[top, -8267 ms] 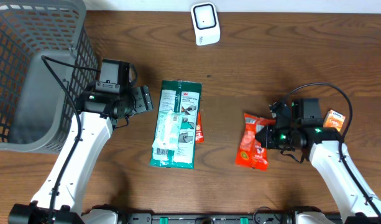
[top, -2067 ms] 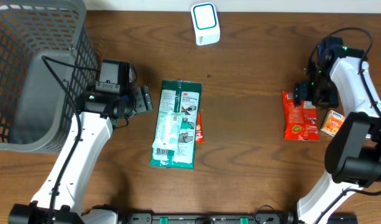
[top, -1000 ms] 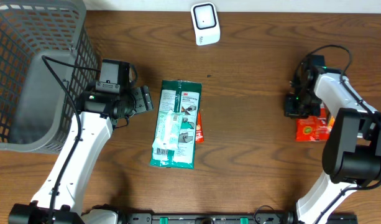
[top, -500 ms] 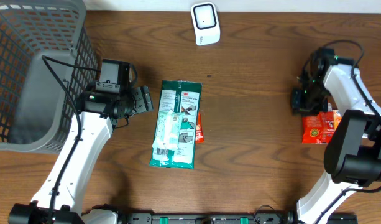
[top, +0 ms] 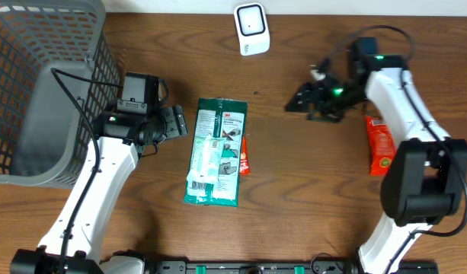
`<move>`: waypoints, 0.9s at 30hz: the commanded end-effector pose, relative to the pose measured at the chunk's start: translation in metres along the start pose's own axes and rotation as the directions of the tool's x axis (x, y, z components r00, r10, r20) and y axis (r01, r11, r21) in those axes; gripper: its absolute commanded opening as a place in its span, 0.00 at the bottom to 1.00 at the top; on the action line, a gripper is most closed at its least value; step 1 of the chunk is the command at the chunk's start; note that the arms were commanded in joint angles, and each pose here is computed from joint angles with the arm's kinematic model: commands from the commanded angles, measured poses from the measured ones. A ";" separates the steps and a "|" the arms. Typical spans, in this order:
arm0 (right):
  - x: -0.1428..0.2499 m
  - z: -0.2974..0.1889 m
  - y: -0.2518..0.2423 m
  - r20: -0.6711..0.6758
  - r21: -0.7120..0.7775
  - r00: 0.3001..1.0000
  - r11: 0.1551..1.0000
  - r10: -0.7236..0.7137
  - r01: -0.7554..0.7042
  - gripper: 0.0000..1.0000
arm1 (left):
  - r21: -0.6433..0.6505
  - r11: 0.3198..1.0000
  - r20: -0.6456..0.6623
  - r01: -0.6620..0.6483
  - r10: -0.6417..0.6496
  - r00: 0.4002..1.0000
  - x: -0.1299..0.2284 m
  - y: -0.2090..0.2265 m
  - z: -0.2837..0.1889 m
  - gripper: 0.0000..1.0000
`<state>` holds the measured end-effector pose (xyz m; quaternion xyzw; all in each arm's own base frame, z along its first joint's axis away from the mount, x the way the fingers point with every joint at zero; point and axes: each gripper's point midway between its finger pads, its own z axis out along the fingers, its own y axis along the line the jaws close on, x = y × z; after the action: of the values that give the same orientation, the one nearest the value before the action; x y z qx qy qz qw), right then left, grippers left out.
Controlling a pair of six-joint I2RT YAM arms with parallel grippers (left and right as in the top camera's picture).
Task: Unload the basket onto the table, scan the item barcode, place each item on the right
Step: 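Move the right gripper over the gloves pack to the wet-wipes pack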
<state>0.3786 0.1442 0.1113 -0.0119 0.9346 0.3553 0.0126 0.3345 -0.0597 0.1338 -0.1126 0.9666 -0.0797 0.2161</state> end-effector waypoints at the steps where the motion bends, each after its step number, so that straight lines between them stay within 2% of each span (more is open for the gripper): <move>1: 0.014 0.027 0.039 -0.052 -0.021 0.999 1.000 -0.010 0.009 0.81 | -0.009 1.000 0.008 -0.015 0.015 1.000 -0.005 0.001 -0.001 0.83; 5: 0.024 0.062 0.066 -0.061 0.059 0.997 0.997 -0.041 0.045 0.80 | -0.009 1.000 0.008 -0.015 0.015 1.000 -0.005 0.001 -0.001 0.83; 8: 0.033 0.088 0.088 -0.049 0.122 0.997 0.990 -0.060 0.065 0.73 | -0.008 1.000 0.008 -0.015 0.015 1.000 -0.005 0.001 -0.001 0.83; 10: 0.039 0.102 0.097 -0.027 0.177 0.999 0.984 -0.032 0.036 0.66 | -0.008 1.000 0.009 -0.015 0.015 1.000 -0.005 0.001 -0.001 0.83; 16: 0.061 0.131 0.106 0.081 0.340 0.993 0.935 0.082 -0.105 0.55 | -0.009 1.000 0.008 -0.015 0.015 1.000 -0.005 0.001 -0.001 0.83; 20: 0.074 0.144 0.113 0.116 0.379 0.988 0.916 0.097 -0.135 0.51 | -0.008 1.000 0.008 -0.015 0.015 1.000 -0.005 0.001 -0.001 0.83; 27: 0.093 0.162 0.112 0.153 0.415 0.979 0.891 0.131 -0.184 0.50 | -0.009 1.000 0.008 -0.015 0.015 1.000 -0.005 0.001 -0.001 0.83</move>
<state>0.2889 0.3408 0.0791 0.0433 0.9828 0.1758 0.0360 0.3345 -0.0598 0.1338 -0.1125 0.9666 -0.0799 0.2161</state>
